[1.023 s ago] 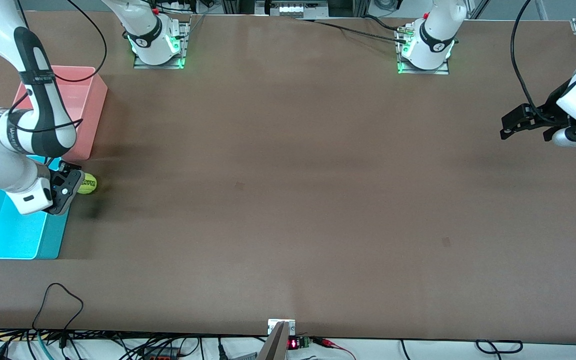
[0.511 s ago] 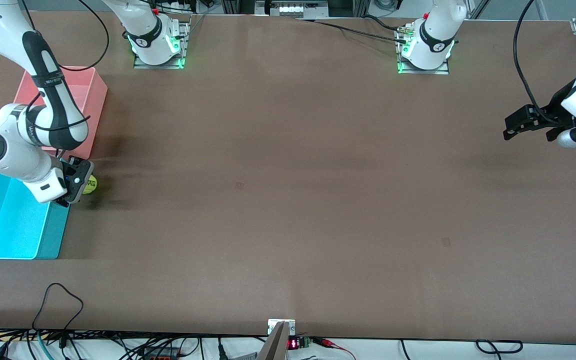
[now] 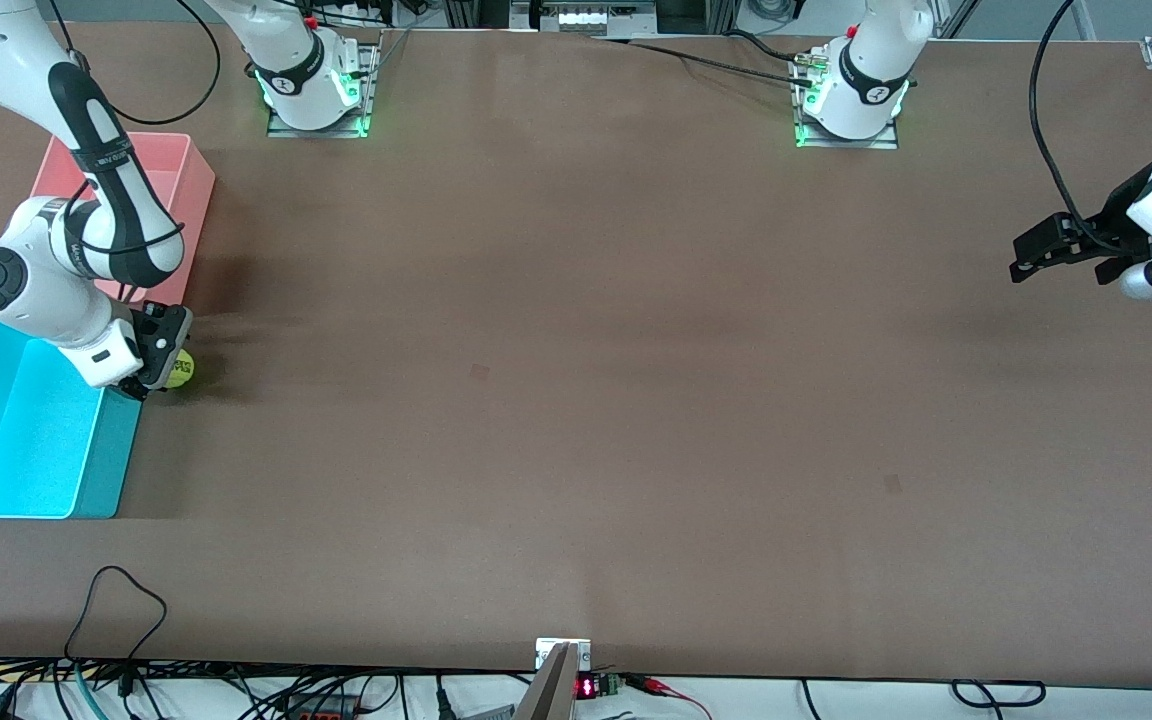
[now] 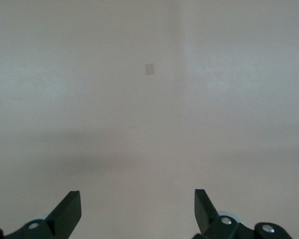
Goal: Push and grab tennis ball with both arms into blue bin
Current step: 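Close the right gripper around the tennis ball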
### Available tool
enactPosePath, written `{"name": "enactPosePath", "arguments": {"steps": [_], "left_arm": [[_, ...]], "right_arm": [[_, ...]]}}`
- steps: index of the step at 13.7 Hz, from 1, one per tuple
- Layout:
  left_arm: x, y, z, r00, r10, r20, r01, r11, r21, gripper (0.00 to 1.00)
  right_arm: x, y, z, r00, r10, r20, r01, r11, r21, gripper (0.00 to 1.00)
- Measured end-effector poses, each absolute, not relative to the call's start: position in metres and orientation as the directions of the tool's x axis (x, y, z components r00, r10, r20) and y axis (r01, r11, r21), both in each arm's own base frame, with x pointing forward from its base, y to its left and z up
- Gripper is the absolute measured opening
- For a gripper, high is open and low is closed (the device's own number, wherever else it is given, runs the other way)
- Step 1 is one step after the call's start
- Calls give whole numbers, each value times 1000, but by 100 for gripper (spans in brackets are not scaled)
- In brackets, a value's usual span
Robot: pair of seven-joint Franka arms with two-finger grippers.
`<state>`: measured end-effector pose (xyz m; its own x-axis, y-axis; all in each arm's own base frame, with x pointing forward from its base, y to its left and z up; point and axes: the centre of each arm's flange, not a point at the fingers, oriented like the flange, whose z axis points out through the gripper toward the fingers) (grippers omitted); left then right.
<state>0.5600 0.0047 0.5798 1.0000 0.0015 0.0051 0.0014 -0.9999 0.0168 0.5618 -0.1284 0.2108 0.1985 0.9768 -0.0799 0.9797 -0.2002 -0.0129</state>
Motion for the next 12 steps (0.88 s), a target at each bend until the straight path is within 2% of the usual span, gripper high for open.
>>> {"name": "enactPosePath", "arguments": {"steps": [12], "left_arm": [[567,26,575,999,39,23,38,-999,18,100]], "right_arm": [[551,-140,200,182,981,-72,983,-182,10,100]]}}
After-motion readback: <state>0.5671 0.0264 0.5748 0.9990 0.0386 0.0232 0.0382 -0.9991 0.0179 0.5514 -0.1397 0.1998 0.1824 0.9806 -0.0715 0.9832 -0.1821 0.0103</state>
